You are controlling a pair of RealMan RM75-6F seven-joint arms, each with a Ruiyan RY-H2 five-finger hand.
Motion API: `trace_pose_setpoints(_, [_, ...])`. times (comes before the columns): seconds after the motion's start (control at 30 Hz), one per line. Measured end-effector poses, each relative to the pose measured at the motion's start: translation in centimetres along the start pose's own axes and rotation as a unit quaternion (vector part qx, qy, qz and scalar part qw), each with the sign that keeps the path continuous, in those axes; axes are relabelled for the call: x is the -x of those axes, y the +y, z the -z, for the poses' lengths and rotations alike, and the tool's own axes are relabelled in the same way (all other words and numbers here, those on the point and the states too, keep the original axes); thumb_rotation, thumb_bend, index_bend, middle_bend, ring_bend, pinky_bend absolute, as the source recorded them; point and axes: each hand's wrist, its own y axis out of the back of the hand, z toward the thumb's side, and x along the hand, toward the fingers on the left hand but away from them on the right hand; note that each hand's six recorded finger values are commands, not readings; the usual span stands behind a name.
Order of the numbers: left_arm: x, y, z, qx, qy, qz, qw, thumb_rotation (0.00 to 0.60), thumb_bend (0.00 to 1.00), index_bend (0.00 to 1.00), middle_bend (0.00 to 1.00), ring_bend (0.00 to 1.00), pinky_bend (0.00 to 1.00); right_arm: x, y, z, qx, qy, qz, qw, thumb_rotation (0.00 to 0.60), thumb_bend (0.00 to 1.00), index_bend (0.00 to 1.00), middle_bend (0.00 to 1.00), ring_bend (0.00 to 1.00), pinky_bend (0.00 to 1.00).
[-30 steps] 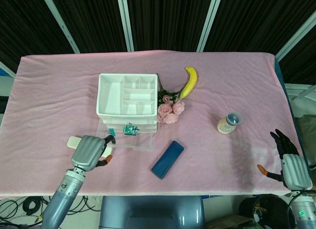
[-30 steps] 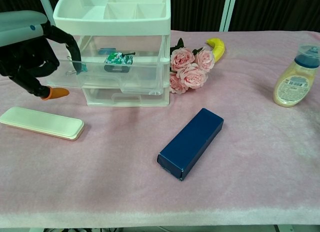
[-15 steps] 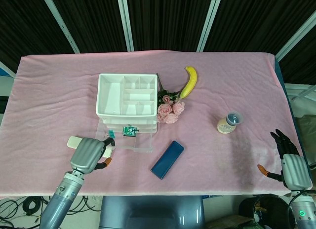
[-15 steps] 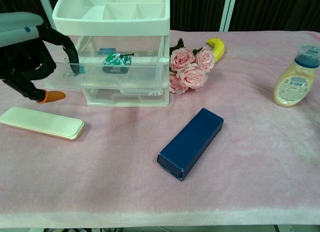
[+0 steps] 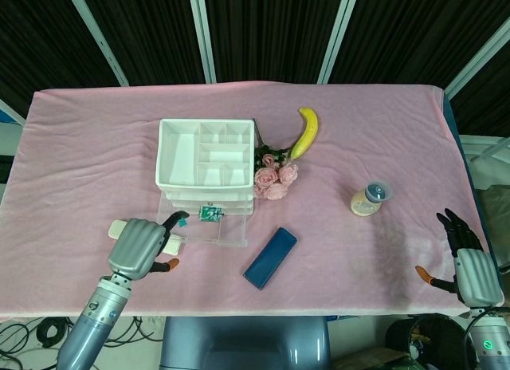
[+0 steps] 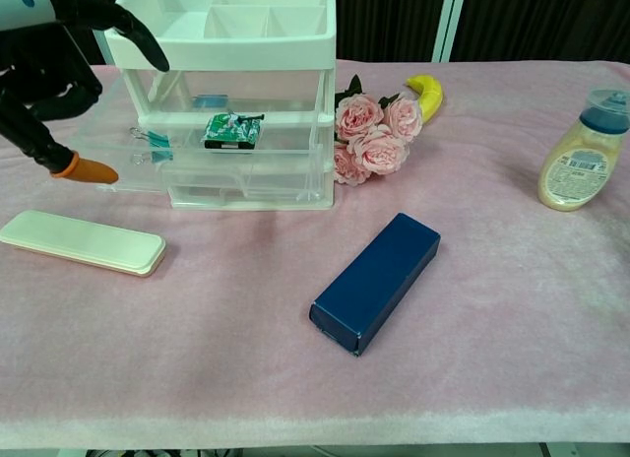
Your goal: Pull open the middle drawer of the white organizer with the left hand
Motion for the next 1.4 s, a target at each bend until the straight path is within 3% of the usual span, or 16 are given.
trace_pose_setpoints(0.27, [-2.0,2.5,-0.8,-0.046,-0.009,-0.035,0.9983,0.600,0.10,0.34,0.99,0.99,1.00,0.0,0.0,0.0,0.000,0.000,-0.001,1.0000,0.600,0.08,0.00,0.00,0.00,0.12])
trace_pose_setpoints(0.53, [-5.6,3.4,-1.5,-0.117,-0.004,-0.033,0.9926,0.600,0.10,0.41,1.00,1.00,1.00,0.0,0.0,0.0,0.003,-0.001,-0.001,1.0000,0.600,0.08,0.00,0.00,0.00,0.12])
trace_pose_setpoints(0.8, [-8.2,1.6,-1.5,-0.166,0.014,-0.007,0.9860,0.600,0.11,0.43,1.00,1.00,1.00,0.1,0.0,0.1,0.006,-0.002,-0.001,1.0000,0.600,0.08,0.00,0.00,0.00,0.12])
trace_pose_setpoints(1.0, [-9.1,-0.1,-1.9,-0.173,0.017,0.013,0.9847,0.600,0.11,0.43,1.00,1.00,1.00,0.1,0.1,0.2,0.009,-0.003,-0.002,1.0000,0.600,0.08,0.00,0.00,0.00,0.12])
trace_pose_setpoints(1.4, [-9.4,-1.5,-2.6,-0.176,0.012,0.024,0.9840,0.600,0.14,0.40,1.00,1.00,1.00,0.1,0.1,0.2,0.012,-0.004,-0.003,0.9999,0.600,0.08,0.00,0.00,0.00,0.12])
